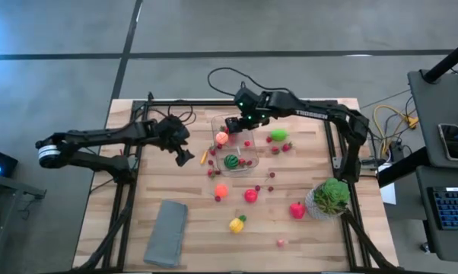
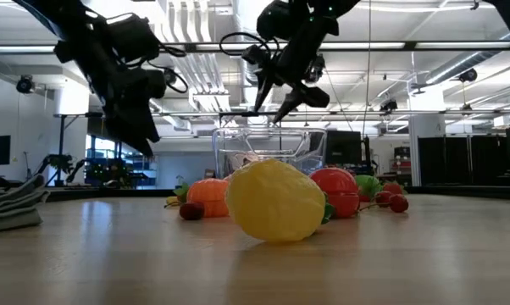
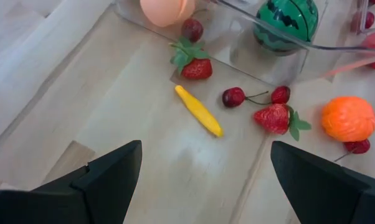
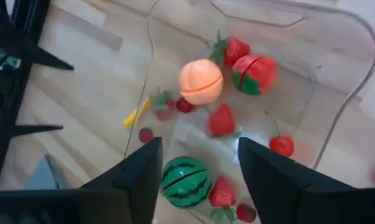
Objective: Pick and placing Produce into tupperware
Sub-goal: Put the red strawberry into the transparent container, then put the yellow corn into the transparent container
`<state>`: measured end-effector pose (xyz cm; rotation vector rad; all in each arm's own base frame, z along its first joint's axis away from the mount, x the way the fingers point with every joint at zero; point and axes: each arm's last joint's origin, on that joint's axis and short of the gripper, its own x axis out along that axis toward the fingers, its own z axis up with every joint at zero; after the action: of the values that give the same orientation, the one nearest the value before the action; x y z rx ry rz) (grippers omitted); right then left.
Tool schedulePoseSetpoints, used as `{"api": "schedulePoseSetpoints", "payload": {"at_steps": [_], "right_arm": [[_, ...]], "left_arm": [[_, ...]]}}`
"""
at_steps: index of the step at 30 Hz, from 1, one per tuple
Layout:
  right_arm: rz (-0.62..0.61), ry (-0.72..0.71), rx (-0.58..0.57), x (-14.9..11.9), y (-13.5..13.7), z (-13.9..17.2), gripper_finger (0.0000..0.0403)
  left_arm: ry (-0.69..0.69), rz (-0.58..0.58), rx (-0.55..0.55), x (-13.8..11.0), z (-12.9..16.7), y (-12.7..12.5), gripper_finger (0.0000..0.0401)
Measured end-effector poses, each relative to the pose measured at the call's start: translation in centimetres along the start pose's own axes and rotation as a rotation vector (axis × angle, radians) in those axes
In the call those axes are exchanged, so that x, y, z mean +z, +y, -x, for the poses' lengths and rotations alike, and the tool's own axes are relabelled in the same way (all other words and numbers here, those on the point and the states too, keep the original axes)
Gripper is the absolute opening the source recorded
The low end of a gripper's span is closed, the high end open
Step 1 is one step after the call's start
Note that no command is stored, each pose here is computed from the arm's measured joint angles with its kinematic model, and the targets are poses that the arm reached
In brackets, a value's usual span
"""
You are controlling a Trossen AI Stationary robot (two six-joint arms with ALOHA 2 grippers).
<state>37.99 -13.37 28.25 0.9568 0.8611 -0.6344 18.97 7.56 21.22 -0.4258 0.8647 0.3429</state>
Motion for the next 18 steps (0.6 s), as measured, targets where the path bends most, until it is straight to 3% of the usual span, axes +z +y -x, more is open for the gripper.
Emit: {"api": "schedulePoseSetpoints", "payload": {"at_steps": [5,12,18], "right_arm": [[0.021,-0.106,-0.105,0.0,-0.1,0.5,0.0257],[0.067,-0.215,-0.121,0.1,-0.2,4.4,0.0302],[0.046,-0.211,-0.186,-0.3,-1.4,6.9,0.0306]], "left_arm": [[-0.028,-0.01,-0.011,-0.3,-0.6,0.0,0.0341],[-0.081,0.023,-0.004,0.5,-2.2,0.0,0.0341],[0.029,0.217,0.032,0.9,-5.5,-0.1,0.0341]]}}
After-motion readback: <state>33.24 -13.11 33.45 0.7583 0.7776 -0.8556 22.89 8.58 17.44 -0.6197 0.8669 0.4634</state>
